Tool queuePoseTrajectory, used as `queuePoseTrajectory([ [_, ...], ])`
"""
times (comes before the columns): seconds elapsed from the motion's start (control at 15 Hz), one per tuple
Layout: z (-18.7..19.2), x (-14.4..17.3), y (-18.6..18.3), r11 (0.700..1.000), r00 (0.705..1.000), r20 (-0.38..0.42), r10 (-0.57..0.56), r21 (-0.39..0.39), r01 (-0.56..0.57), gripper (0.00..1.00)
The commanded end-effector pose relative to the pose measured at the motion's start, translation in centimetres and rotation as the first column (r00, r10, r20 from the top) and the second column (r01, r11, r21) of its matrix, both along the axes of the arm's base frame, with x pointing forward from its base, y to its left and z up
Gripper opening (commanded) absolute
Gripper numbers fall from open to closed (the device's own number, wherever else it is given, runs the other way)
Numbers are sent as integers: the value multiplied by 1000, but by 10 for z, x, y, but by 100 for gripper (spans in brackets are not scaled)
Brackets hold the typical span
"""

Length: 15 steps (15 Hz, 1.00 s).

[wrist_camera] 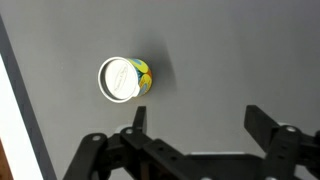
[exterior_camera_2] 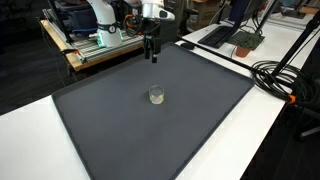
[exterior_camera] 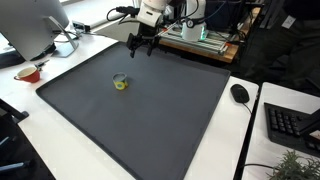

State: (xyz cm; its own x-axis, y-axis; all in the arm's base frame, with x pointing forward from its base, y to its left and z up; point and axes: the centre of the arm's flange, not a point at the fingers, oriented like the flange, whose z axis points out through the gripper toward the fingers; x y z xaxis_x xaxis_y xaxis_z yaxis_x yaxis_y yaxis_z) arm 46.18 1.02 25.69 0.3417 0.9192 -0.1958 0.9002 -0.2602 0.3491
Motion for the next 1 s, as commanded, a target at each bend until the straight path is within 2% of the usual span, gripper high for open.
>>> queuePoseTrajectory([
  [0.0, -1, -1, -1, 1000, 1000, 0, 0, 6, 0, 100],
  [0.27, -2, 0, 0, 1000, 1000, 2, 1, 10, -1, 100],
  [0.33, -6, 8, -2, 999, 998, 56, -30, 18, 29, 100],
  [0.6, -26, 11, -14, 980, 982, 118, -148, 149, 130, 100],
  [0.73, -40, 15, -18, 966, 964, 173, -203, 198, 167, 100],
  [0.93, -57, 25, -21, 962, 940, 246, -236, 197, 189, 100],
])
